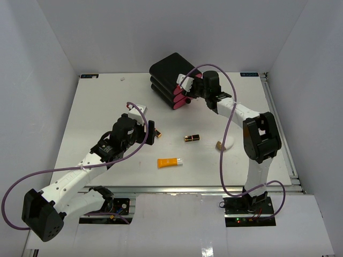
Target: Organize the makeup
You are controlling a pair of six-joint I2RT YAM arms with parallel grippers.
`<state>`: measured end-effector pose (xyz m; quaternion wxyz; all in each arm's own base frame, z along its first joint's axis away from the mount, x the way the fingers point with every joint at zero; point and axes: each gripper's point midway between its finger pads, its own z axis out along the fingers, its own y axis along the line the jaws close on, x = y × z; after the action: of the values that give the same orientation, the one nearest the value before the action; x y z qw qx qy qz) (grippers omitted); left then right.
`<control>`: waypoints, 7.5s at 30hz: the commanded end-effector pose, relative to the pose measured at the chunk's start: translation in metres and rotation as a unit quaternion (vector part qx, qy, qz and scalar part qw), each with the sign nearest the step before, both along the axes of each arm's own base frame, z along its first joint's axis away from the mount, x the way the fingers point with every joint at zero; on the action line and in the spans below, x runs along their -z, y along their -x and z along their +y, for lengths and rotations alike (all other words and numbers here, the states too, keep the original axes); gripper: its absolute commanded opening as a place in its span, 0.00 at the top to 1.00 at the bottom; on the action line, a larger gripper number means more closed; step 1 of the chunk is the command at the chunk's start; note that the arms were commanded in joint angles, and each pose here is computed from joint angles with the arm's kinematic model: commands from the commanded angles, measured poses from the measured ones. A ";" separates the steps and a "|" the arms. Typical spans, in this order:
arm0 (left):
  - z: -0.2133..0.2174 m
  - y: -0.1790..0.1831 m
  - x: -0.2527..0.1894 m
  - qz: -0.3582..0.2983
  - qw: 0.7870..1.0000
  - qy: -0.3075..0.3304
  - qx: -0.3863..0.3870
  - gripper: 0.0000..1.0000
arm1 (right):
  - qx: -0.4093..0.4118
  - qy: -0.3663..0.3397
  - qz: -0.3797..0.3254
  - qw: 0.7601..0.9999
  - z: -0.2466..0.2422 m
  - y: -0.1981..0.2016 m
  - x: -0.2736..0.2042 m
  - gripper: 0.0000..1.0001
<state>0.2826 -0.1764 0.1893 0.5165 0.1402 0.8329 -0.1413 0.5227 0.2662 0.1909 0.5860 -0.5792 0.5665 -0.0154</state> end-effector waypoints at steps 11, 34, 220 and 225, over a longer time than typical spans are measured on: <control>-0.002 0.002 -0.015 -0.018 1.000 0.021 0.008 0.02 | 0.040 -0.196 0.144 0.969 -0.044 0.055 -0.062 0.29; 0.005 -0.004 -0.010 -0.012 1.000 0.018 -0.005 0.02 | 0.067 -0.398 0.473 0.783 -0.034 -0.005 0.034 0.24; -0.222 -0.205 -0.064 -0.106 0.984 -0.111 0.091 0.93 | -0.052 -0.305 0.330 0.892 -0.148 0.236 -0.026 0.13; -0.239 -0.216 -0.053 -0.115 0.983 -0.108 0.097 0.92 | -0.050 -0.307 0.331 0.891 -0.149 0.235 -0.026 0.13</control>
<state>0.4958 -0.4034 0.2258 0.5553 0.2742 0.7812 -0.0789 0.2888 0.1176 0.2099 0.5028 -0.3600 0.6864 0.3827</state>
